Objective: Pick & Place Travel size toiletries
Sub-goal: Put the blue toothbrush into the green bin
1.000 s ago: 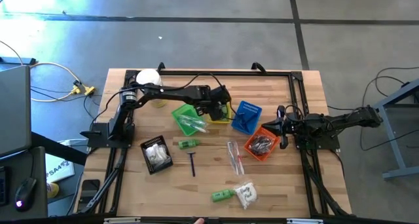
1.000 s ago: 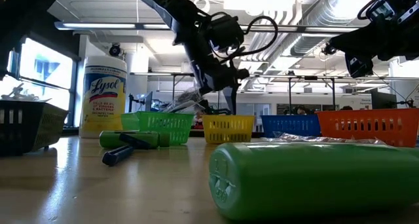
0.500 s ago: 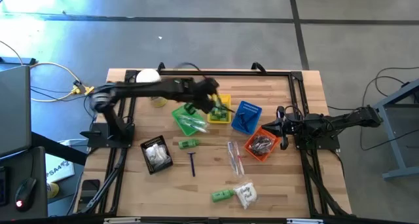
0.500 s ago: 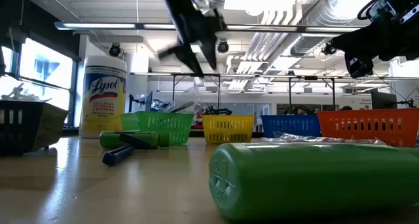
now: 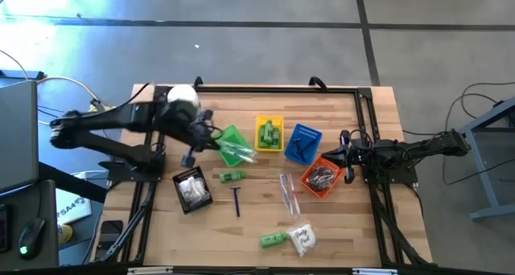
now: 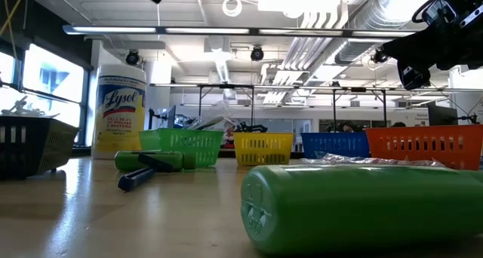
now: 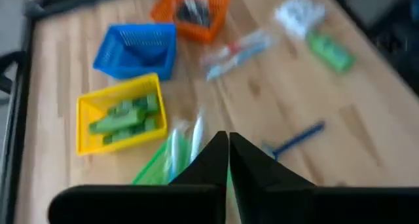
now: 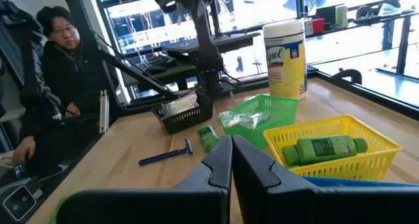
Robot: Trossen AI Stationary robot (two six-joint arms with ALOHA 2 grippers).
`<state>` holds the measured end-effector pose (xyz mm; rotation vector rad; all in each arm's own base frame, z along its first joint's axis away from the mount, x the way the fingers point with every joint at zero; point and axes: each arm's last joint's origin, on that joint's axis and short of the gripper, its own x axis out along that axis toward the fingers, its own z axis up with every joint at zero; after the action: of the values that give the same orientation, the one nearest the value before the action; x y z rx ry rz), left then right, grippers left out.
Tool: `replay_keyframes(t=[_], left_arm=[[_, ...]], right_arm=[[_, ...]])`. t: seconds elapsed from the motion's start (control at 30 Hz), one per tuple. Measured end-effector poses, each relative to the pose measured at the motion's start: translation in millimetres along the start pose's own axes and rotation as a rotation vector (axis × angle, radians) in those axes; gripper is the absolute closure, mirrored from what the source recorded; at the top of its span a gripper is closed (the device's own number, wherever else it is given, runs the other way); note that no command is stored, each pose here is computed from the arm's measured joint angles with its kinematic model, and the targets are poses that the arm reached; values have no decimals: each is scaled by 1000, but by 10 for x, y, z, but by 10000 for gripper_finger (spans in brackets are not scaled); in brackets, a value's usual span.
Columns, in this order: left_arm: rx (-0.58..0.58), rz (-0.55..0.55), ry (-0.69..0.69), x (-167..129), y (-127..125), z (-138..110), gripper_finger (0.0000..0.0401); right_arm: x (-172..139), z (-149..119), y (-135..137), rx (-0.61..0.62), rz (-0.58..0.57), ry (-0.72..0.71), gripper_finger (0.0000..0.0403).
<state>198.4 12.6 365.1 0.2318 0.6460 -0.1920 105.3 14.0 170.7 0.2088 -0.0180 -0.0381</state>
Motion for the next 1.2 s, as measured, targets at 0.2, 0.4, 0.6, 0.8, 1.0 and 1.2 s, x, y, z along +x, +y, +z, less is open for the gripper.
replay_keyframes(t=[0.2, 0.4, 0.6, 0.8, 1.0, 1.2], left_arm=[[-135, 12, -306, 72, -289, -445, 399], [-165, 38, -573, 291, -459, -887, 396], [-205, 144, -587, 535, -508, -1263, 396], [-209, 207, -528, 593, -498, -1319, 396], [-179, 210, -508, 689, -523, -1442, 396], [-199, 262, -556, 741, -541, -1585, 396]], right_arm=[[0, 15, 3, 4, 2, -14, 399], [0, 15, 3, 9, 3, -15, 399], [0, 16, 1, 11, -3, -16, 399], [0, 18, -11, 11, -46, -25, 399], [6, 11, -24, 2, -92, -23, 399], [33, -29, -26, 56, -101, 15, 399]])
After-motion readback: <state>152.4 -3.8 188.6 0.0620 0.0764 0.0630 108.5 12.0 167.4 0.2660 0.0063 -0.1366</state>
